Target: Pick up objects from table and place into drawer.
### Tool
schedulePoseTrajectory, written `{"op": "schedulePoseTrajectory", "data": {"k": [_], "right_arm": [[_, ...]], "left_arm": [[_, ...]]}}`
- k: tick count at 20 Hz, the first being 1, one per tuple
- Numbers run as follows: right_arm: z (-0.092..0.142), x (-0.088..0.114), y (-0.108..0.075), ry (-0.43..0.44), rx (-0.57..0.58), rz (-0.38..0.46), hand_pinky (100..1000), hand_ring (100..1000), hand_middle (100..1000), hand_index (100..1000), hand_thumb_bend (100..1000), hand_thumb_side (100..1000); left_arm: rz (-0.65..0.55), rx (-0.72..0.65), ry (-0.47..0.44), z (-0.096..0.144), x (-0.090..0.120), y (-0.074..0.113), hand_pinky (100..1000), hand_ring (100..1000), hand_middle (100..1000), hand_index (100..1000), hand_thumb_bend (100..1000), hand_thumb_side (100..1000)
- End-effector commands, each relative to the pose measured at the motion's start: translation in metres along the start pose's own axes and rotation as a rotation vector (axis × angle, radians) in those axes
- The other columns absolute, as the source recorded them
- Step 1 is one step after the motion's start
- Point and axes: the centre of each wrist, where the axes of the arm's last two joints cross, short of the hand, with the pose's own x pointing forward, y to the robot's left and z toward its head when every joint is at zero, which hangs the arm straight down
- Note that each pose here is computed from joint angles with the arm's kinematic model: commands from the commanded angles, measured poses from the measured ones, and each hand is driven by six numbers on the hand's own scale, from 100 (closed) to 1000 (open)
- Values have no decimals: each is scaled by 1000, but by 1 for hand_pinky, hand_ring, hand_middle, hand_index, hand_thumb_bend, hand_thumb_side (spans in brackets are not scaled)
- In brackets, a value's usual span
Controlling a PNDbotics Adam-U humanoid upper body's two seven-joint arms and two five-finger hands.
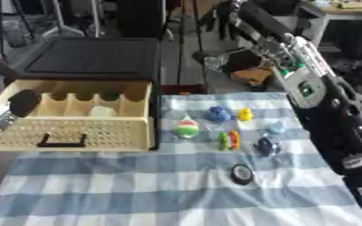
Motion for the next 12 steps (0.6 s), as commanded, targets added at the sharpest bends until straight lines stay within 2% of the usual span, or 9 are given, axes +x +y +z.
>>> {"op": "schedulePoseTrajectory", "data": {"k": [1,7,12], "right_arm": [[11,-6,-26,36,-52,27,288,417,542,742,382,552],[32,-19,-22,127,-48,-4,277,405,530,736,372,553],[39,-24,-18,161,-42,-22,273,399,524,733,367,553]], "left_arm": [[-52,-49,-28,4,-1,9,100,100,100,659,698,1000],[-39,-227,-75,12,-5,0,100,100,100,659,655,1000],[-20,-407,-107,18,-6,-9,100,100,100,669,635,1000]]}}
